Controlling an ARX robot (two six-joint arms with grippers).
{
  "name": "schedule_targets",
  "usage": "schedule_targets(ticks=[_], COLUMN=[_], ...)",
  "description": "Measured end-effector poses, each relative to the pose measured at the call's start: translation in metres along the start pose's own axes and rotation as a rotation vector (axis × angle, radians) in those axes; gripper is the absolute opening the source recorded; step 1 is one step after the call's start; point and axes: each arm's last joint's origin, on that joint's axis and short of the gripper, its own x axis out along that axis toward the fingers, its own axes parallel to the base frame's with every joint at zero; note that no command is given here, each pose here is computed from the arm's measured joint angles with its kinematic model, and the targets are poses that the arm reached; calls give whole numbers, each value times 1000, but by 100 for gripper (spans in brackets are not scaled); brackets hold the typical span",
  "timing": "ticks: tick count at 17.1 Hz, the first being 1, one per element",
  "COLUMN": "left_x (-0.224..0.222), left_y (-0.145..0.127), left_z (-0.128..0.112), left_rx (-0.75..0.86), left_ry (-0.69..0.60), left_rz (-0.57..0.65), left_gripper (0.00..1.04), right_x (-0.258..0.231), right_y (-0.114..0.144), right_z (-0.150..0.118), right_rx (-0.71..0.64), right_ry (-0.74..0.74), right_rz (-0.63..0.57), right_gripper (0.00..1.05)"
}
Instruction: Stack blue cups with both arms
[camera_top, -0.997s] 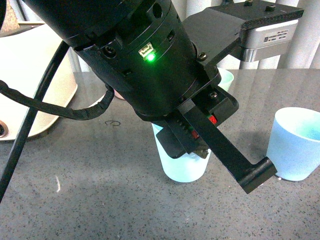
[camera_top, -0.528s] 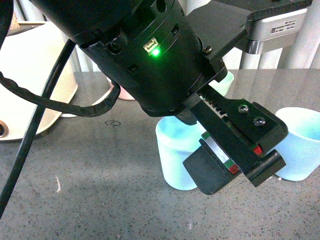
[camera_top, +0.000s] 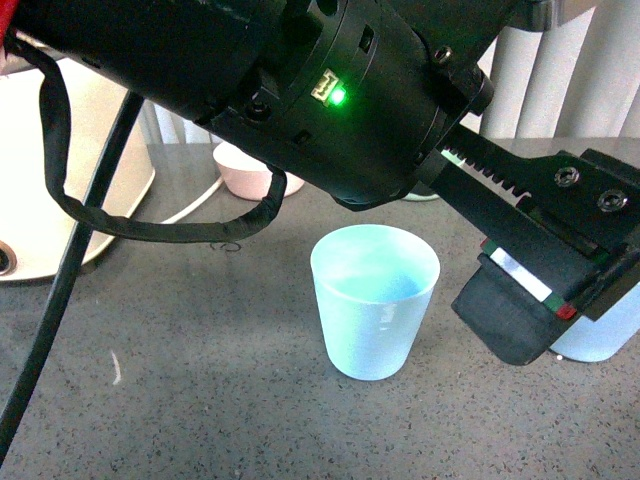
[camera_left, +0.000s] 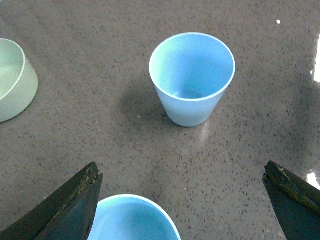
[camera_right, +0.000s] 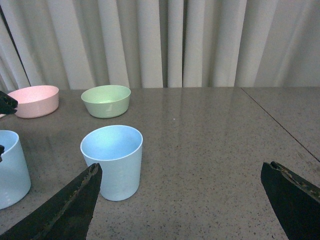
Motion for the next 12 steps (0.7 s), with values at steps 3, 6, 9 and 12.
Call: schedule_targets(ticks=[3,6,9,12], left_x=[1,0,-42,-107], left_y=[0,2,-3,-12], left_z=[-2,0,-50,-119], left_rx=[-43,-94,-347,-446], left_ry=[-147,-268,-449,-466], left_rz=[71,138,879,1072], left_gripper=[98,98,67,21], right_x=[0,0,0,0], right_y=[0,0,0,0], right_z=[0,0,0,0], right_rx=[0,0,0,0], right_ry=[0,0,1,0], right_rz=[0,0,-1,0], right_gripper=[98,98,98,98])
